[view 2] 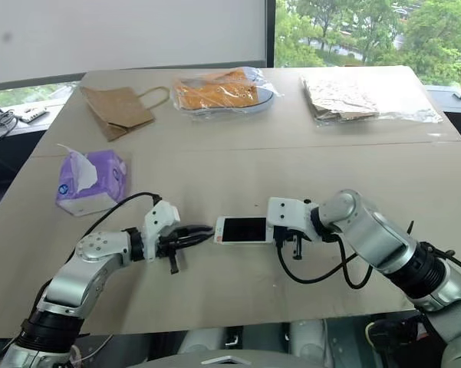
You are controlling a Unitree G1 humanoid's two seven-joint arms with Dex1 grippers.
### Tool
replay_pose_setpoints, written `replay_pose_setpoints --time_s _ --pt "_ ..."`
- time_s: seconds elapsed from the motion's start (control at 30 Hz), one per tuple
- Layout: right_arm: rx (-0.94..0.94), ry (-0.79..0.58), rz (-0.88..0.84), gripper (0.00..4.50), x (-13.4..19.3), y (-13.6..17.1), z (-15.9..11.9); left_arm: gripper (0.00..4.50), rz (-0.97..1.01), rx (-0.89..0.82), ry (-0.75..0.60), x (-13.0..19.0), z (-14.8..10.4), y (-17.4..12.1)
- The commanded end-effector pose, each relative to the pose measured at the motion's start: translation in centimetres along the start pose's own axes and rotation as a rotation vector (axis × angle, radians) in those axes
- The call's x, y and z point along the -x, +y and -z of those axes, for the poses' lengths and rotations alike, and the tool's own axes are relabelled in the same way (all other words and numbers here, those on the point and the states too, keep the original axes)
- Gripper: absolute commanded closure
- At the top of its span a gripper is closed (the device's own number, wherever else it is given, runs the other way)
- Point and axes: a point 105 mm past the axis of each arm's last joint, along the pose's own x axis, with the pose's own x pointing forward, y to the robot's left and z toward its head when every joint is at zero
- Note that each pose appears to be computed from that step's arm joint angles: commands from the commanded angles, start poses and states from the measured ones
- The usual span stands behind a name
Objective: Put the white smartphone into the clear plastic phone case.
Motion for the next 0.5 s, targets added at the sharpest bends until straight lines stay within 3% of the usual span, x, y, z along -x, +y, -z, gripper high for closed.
replay_pose_setpoints --time_s 0.03,0.3,0.5 --pt "0.092 -0.094 -0.046 4.50 -0.9 0.8 -2.9 4.04 0.068 -0.030 -0.055 -1.5 -1.3 -1.1" --pt "0.065 -0.087 0.013 4.50 0.8 0.1 -1.1 4.04 0.048 -0.035 -0.048 -0.4 -1.7 -0.6" --pt "0.032 -0.099 0.116 4.50 2.8 -0.8 0.2 4.04 0.041 -0.030 -0.097 1.4 -3.8 0.9"
